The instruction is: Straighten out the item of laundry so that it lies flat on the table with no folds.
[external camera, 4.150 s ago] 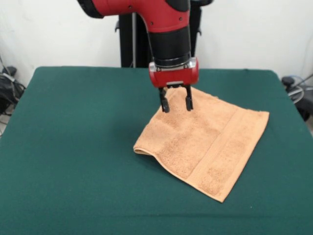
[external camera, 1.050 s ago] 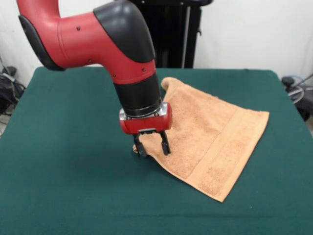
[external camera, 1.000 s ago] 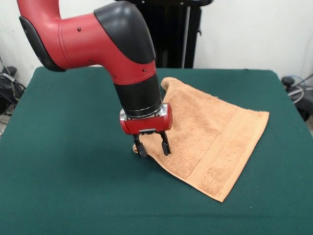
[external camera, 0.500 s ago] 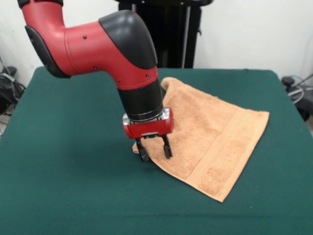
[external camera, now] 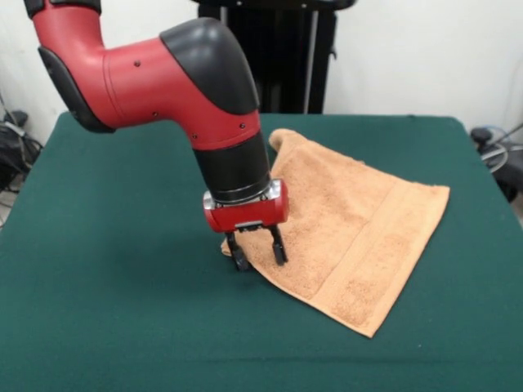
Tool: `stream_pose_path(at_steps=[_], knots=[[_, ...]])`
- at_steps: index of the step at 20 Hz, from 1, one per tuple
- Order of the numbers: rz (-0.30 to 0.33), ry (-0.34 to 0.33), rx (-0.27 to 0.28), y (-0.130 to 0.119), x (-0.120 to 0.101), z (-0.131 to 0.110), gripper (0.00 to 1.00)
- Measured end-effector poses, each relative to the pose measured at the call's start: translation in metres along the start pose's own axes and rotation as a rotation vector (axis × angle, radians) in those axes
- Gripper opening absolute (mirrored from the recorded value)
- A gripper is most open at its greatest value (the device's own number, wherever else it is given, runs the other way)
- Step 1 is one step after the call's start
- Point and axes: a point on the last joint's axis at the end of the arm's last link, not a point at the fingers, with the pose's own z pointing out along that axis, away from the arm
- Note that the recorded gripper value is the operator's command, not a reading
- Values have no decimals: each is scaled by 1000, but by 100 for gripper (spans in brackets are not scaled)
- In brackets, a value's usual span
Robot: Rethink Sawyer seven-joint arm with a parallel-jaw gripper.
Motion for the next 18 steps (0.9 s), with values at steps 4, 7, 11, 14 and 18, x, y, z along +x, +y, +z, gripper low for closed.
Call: stream_pose_path(at_steps=[4,7,11,14,18], knots=[[10,-6,-14,-2,0,0,100],[11,-10,-20,-3,0,0,100],[27,-16,-38,-5,-1,0,100],[55,-19,-68,-10,-2,-1,100],[104,-22,-130,-18,-3,-2,100]])
